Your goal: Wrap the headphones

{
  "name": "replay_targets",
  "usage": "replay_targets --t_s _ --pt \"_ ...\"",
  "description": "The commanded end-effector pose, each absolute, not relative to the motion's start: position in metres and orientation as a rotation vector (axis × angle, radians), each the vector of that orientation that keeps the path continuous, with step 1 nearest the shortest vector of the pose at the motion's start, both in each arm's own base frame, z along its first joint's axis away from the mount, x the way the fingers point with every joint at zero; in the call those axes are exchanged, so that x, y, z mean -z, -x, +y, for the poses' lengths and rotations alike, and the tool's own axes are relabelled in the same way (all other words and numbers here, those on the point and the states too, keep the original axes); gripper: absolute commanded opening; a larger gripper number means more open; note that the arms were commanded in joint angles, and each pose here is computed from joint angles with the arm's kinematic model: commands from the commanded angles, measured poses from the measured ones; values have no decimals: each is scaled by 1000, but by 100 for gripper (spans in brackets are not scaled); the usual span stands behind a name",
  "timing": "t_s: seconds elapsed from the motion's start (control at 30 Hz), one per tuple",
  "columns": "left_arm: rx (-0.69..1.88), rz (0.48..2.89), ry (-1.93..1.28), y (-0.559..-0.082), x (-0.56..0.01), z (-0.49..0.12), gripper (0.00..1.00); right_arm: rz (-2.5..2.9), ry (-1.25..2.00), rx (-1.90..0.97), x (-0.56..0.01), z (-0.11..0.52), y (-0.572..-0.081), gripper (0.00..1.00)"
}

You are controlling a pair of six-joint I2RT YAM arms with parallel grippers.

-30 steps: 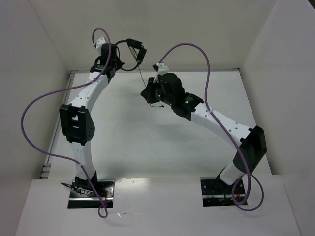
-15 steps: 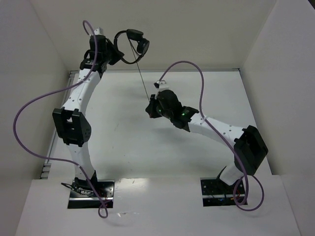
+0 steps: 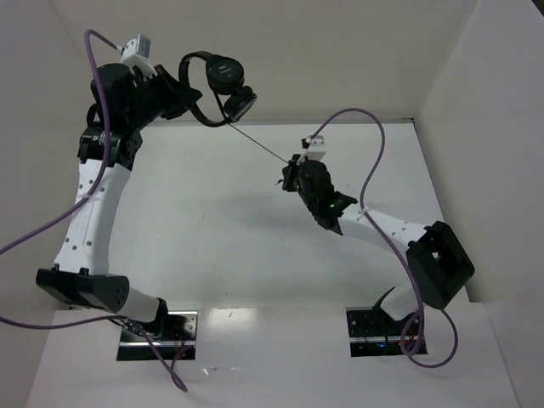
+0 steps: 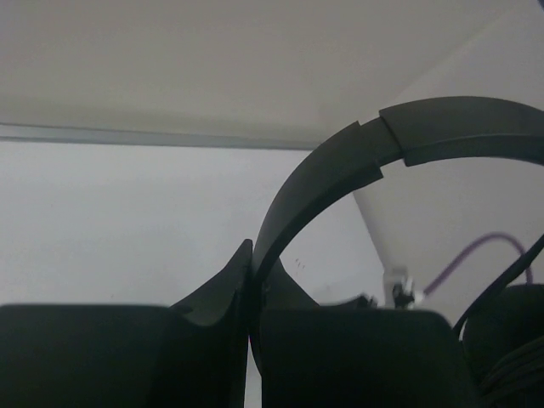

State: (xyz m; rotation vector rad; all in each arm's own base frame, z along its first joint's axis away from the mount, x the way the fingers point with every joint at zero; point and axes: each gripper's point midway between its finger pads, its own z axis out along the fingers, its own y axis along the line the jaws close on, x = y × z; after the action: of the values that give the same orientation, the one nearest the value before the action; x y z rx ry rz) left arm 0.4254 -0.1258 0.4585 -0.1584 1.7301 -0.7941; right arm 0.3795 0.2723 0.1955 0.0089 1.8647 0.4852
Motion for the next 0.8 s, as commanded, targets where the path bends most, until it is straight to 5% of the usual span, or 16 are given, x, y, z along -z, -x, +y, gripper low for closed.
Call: replay_targets --t_s 0.0,0.43,0.77 --pt "826 1622 45 -378 -502 -125 1 1809 -122 -313 -185 217 -412 1" --pt "1034 1767 -148 -313 -445 -157 1 1656 -65 -365 -221 223 -451 1" --pt "1034 1781 -58 -317 -443 -152 1 1614 -91 -418 -229 230 -462 1"
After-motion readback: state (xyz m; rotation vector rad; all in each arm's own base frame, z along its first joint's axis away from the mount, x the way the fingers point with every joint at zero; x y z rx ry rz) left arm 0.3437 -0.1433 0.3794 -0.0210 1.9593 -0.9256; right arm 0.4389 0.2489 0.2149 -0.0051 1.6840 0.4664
